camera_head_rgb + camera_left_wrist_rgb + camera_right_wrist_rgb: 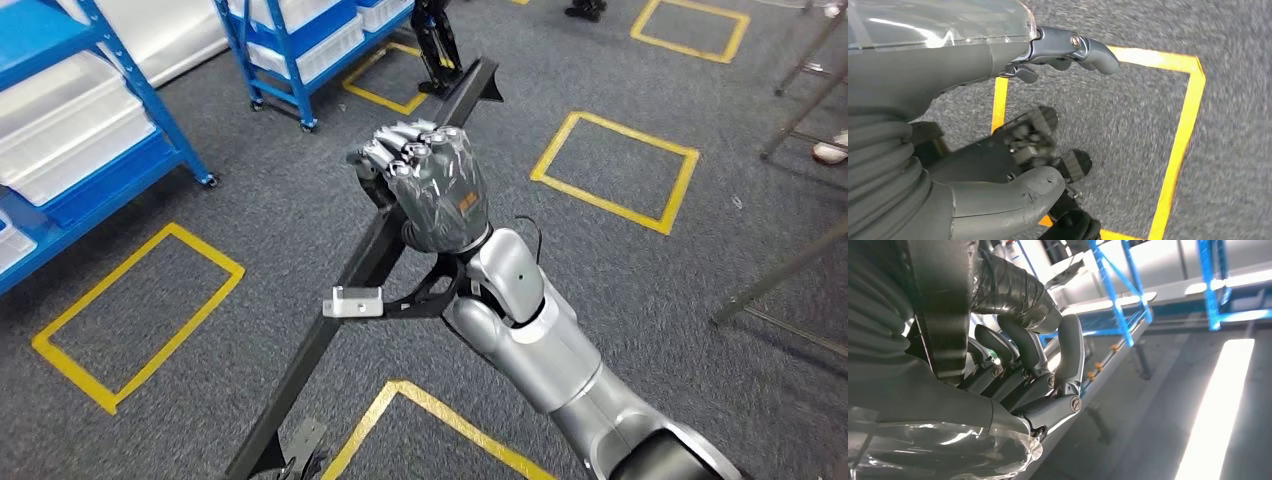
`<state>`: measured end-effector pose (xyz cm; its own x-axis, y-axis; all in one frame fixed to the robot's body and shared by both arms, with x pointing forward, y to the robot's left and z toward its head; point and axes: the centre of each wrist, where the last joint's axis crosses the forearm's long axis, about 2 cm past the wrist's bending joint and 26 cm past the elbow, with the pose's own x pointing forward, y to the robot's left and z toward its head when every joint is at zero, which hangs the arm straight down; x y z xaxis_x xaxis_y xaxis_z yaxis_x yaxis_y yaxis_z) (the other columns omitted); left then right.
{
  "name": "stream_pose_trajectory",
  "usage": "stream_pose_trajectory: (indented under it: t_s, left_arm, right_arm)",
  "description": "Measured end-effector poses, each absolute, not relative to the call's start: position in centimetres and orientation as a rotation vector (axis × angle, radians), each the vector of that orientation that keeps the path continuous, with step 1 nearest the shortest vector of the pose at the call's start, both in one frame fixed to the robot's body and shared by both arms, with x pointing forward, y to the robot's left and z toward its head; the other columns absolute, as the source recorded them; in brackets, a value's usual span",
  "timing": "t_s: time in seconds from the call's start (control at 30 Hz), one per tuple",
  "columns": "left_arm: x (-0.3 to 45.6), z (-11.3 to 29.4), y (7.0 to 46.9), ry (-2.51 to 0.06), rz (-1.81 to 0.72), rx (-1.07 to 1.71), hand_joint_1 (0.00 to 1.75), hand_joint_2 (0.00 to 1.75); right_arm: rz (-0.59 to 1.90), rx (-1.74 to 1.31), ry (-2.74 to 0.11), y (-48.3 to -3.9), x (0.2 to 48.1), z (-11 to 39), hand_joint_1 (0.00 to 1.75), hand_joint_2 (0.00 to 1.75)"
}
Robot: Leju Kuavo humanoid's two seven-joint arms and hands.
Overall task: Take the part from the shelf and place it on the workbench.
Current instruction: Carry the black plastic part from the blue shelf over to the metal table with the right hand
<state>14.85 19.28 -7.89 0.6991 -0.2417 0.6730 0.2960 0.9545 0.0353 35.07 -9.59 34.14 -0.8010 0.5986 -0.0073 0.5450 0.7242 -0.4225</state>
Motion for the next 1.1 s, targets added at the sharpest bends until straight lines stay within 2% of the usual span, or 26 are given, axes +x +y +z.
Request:
stream_pose_trajectory:
  t_s: [1.1]
  left_arm:
    - [14.84,-7.94,19.52,-0.738,-0.311,-0.077,0.00,1.75]
  right_arm:
    - [0.611,-0.933,-2.797,-9.83,35.09,34.49,1.75,1.75]
